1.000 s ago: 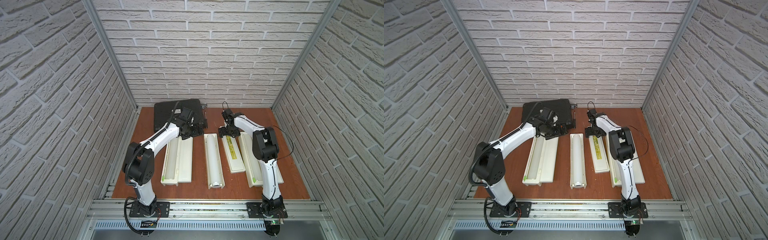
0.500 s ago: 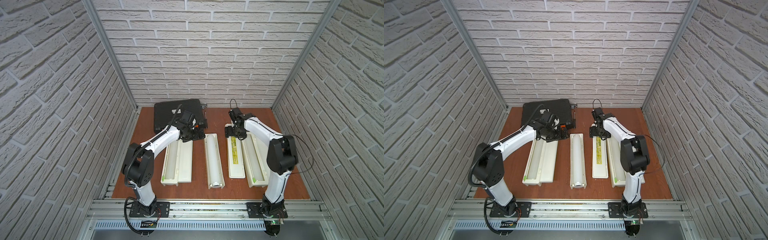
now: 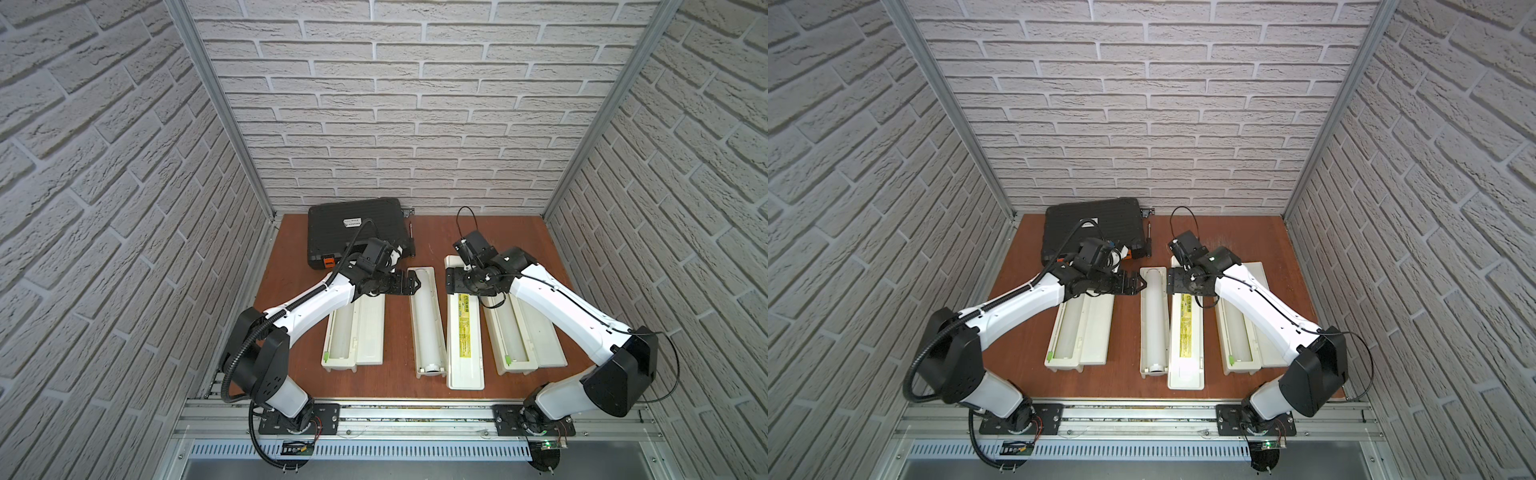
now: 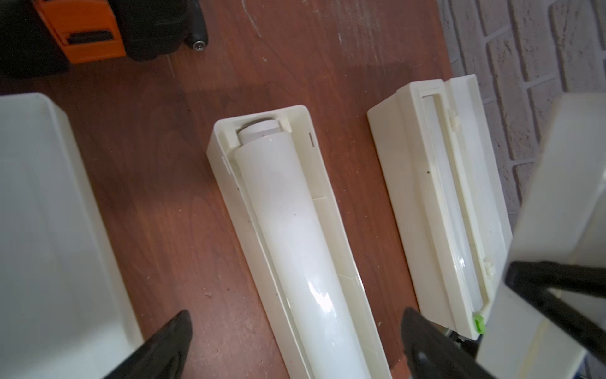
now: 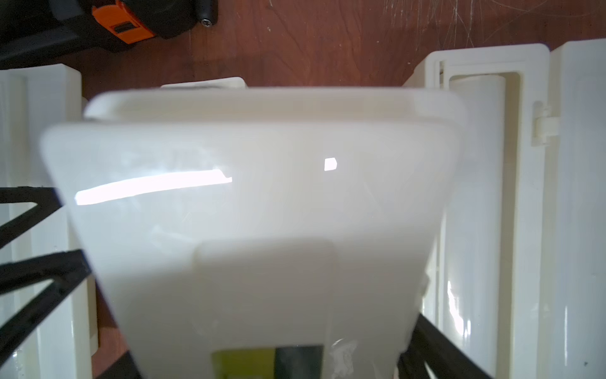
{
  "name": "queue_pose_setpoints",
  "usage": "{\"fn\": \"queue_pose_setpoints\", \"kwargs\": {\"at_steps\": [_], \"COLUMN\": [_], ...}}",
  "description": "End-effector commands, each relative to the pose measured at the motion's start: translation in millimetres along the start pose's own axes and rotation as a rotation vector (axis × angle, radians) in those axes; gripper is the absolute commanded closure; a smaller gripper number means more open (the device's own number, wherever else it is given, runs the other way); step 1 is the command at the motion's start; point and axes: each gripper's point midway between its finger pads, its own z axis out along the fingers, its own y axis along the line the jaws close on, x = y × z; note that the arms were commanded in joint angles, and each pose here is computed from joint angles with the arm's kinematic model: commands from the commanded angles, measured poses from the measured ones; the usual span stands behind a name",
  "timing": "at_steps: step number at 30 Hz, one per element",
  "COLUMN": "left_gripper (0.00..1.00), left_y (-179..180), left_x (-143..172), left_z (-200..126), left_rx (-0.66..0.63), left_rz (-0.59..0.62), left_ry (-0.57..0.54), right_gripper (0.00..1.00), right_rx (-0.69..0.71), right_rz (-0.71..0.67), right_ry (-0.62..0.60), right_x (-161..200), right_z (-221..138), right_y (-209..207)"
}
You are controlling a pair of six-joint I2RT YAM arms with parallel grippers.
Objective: Put plastic wrap rolls into dispensers
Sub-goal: Pick up the lid from the center of the board, then close the lid on the plastic wrap cutting box.
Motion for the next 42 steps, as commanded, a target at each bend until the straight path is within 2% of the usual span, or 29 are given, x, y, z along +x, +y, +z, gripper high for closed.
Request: {"fn": "queue_pose_setpoints", "kwargs": {"at_steps": [1, 8, 15, 23, 26, 36, 42], "left_gripper": [0.02, 0.02, 0.02, 0.02, 0.02, 0.02, 0.02], "left_y": [-16.6, -11.6, -16.0, -32.8, -41.0, -30.8, -23.3], "left_x": [-0.5, 43.6, 77.5, 94.5, 95.9, 125.8, 134.5], "left_z": [-10.8, -14.3, -16.3, -7.1, -6.4, 25.8, 29.1], "left_rx": [0.040, 0.023, 0.064, 0.119, 0.149, 0.138, 0.111], "left_rz": [0.077, 0.081, 0.071, 0.118, 0.143, 0.128, 0.117], "left_ry": [-0.068, -0.001, 0.008, 0.037, 0.013, 0.161, 0.189], "right_gripper": [0.31, 0.30, 0.31, 0.30, 0.30, 0.29, 0.29], "right_rx": [-0.006, 0.008, -0.019, -0.023, -0.014, 0.014, 0.037], "right_rz": [0.087, 0.010, -0.020, -0.030, -0.036, -0.044, -0.032], "right_ry": [-0.127, -0.111, -0.082, -0.040, -0.022, 0.021, 0.040], "right_x": [-25.0, -41.6, -50.6, -45.9, -44.2, -44.4, -44.3], "right_z": [-1.8, 23.6, 43.5, 55.4, 59.2, 75.8, 95.0], "right_y": [16.3, 49.7, 77.7, 92.6, 95.4, 102.2, 103.0]}}
